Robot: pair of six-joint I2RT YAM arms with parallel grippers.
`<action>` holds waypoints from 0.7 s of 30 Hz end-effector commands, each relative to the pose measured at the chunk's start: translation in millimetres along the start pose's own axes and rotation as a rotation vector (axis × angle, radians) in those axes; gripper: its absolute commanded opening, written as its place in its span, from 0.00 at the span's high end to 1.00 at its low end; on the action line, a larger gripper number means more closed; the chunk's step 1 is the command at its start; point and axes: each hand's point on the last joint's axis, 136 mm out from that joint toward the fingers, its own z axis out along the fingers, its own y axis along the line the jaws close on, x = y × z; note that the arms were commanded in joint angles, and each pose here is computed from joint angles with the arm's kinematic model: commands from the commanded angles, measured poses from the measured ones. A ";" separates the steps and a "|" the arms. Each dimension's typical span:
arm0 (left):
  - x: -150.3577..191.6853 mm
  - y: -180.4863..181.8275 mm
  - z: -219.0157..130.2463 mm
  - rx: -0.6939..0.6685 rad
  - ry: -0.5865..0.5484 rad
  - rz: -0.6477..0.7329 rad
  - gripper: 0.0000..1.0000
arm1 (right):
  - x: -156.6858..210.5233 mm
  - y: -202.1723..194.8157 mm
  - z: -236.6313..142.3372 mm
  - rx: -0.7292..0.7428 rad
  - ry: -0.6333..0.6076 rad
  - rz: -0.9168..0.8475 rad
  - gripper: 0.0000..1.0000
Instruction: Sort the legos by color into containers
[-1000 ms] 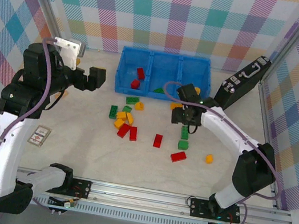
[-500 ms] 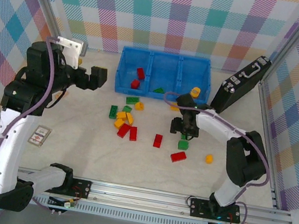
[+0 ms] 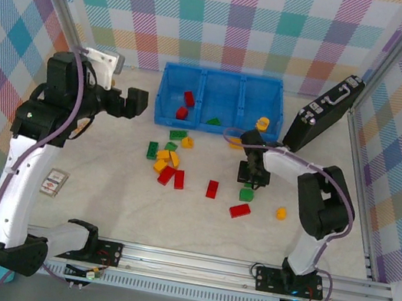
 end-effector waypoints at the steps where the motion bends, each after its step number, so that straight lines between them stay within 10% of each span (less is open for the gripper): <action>1: -7.8 -6.7 -9.1 0.019 -0.022 0.008 0.00 | 1.1 2.5 9.2 -0.061 0.024 0.009 0.60; 21: -2.1 2.7 -9.5 -0.035 -0.021 0.038 0.00 | -147.7 65.9 -150.2 -0.256 -0.467 -0.289 0.73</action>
